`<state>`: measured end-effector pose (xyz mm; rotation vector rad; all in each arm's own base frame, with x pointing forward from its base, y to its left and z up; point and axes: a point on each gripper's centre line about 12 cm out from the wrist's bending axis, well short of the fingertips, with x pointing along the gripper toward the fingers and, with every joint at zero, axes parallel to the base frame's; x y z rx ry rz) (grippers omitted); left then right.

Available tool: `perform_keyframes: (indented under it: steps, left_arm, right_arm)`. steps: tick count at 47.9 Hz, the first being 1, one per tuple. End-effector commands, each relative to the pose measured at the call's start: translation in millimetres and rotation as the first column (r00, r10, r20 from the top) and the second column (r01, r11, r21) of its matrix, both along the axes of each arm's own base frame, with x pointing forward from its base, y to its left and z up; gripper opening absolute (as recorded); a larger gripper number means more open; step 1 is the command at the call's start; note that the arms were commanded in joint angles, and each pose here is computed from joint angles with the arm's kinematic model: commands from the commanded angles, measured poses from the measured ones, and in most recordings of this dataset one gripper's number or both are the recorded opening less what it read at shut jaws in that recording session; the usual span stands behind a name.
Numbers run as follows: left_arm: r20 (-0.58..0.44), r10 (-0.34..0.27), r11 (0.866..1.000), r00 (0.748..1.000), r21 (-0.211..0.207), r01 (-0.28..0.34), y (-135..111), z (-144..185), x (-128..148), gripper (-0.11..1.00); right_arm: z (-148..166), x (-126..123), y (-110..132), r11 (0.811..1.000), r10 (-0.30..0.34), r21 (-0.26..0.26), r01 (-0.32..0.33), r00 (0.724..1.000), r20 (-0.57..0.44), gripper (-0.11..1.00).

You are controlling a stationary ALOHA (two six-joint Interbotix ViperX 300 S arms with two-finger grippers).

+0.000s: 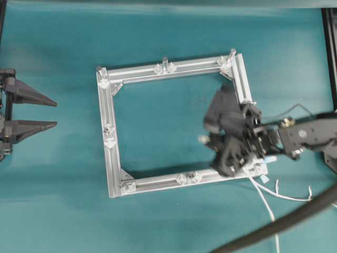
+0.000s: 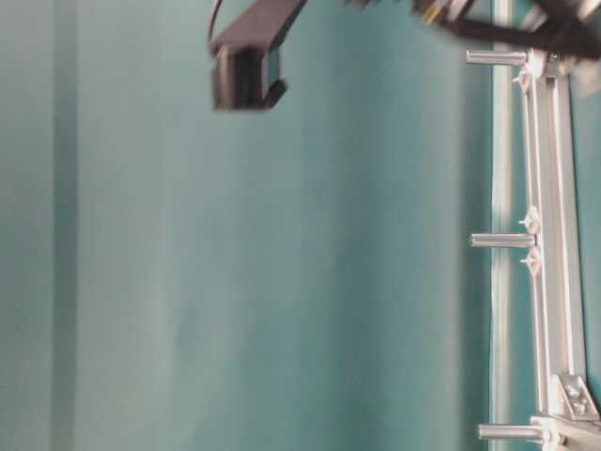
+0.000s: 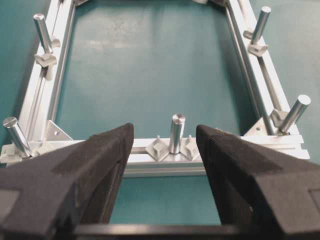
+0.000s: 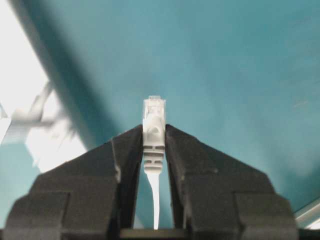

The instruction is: Move the cable alternately left and right between 8 pins so it hooks onto each one.

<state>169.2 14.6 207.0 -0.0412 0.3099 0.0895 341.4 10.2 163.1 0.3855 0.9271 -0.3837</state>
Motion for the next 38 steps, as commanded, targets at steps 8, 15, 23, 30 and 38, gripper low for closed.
perform_keyframes:
  steps: [8, 15, 23, 30, 38]
  left_arm:
    - [0.008, -0.007, 1.000, 1.000, 0.011, 0.007, -0.6, 3.0, 1.6, 0.65]
    - [0.008, -0.007, 1.000, 1.000, 0.010, 0.007, -0.6, 3.1, 1.4, 0.65]
    - [0.011, -0.007, 1.000, 1.000, 0.010, 0.007, -0.6, 4.3, 1.8, 0.65]
    - [0.004, -0.007, 1.000, 1.000, 0.009, 0.007, -0.6, 1.6, 1.2, 0.65]
    - [0.004, -0.007, 1.000, 1.000, 0.009, 0.007, -0.7, 1.2, 0.8, 0.65]
  right_arm:
    - [2.5, 49.1, -9.2, 0.993, -0.108, 0.040, 0.107, 0.993, 0.045, 0.16]
    - [8.2, 89.9, -6.4, 0.994, -0.107, 0.046, 0.103, 0.991, 0.087, 0.16]
    - [11.2, 108.8, 7.1, 1.000, -0.022, 0.010, 0.021, 0.994, 0.107, 0.16]
    - [11.0, 108.7, 33.2, 0.992, 0.123, -0.047, -0.119, 0.987, 0.099, 0.16]
    - [12.6, 105.2, 72.9, 0.962, 0.267, -0.080, -0.259, 0.958, 0.104, 0.16]
